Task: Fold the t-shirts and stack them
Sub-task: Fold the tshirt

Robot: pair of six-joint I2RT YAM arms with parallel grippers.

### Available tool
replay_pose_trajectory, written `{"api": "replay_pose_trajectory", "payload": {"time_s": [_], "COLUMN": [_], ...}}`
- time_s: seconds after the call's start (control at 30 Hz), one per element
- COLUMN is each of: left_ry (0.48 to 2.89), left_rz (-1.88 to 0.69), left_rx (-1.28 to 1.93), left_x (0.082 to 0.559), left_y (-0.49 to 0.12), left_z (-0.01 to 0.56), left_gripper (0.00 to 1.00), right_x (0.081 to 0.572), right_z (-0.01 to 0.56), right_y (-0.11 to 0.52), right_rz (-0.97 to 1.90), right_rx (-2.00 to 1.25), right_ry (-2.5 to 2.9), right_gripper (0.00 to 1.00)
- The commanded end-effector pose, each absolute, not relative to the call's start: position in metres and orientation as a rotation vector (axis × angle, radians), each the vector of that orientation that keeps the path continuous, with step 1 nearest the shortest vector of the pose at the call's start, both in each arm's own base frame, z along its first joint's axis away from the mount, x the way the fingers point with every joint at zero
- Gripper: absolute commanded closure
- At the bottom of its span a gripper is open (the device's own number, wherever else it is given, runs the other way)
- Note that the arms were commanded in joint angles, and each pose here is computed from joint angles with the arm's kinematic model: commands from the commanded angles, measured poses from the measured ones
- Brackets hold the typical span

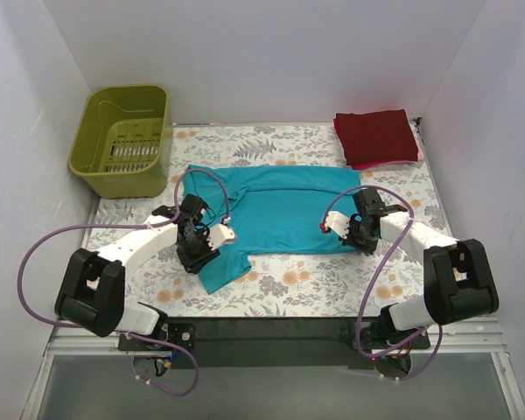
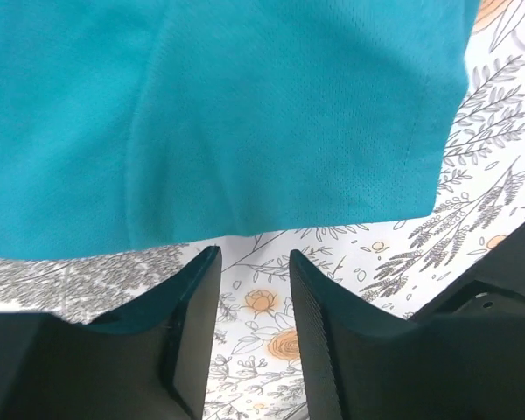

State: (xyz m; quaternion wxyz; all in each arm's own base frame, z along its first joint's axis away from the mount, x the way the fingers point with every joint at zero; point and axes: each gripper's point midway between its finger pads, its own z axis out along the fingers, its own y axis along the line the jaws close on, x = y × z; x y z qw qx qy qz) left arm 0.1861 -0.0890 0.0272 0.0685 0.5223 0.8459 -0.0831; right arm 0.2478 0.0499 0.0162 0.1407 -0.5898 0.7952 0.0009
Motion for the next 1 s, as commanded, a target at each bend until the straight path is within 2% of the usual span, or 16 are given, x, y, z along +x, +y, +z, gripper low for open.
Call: {"api": "replay_pose_trajectory", "payload": {"time_s": [0.0,0.27,0.57,0.63,0.67,0.7,0.77,0.8,0.97], "left_ry": [2.468,2.480,2.550,2.554,2.558,2.571,2.588,2.612,2.603], "left_rz": [-0.280,-0.297,-0.213,-0.201,-0.203,-0.217,-0.244,-0.258,-0.334], "left_rx": [1.544,1.548,1.623,1.658,1.671,1.693,1.692,1.700,1.697], "left_x": [0.196,0.203,0.184,0.176,0.172,0.166,0.161,0.155,0.152], "left_y": [-0.104,-0.115,-0.098,-0.095,-0.094,-0.093,-0.094,-0.092,-0.100], "left_z": [0.055,0.040,-0.003,-0.007,-0.008,-0.007,-0.005,-0.003,0.016], "left_gripper": [0.63,0.61,0.57,0.64,0.71,0.85,0.97,1.00,1.00], "right_x": [0.245,0.244,0.241,0.240,0.241,0.241,0.241,0.241,0.238], "right_z": [0.021,0.022,0.020,0.020,0.020,0.020,0.020,0.021,0.026], "right_y": [0.055,0.057,0.056,0.056,0.056,0.056,0.056,0.057,0.053], "right_rz": [0.042,0.055,0.059,0.060,0.059,0.062,0.063,0.059,0.038], "right_rx": [-1.700,-1.698,-1.700,-1.706,-1.705,-1.706,-1.702,-1.703,-1.711], "right_ry": [2.288,2.286,2.294,2.291,2.290,2.290,2.291,2.286,2.277], "right_gripper": [0.99,0.99,0.99,0.99,0.99,0.99,0.99,0.99,0.99]}}
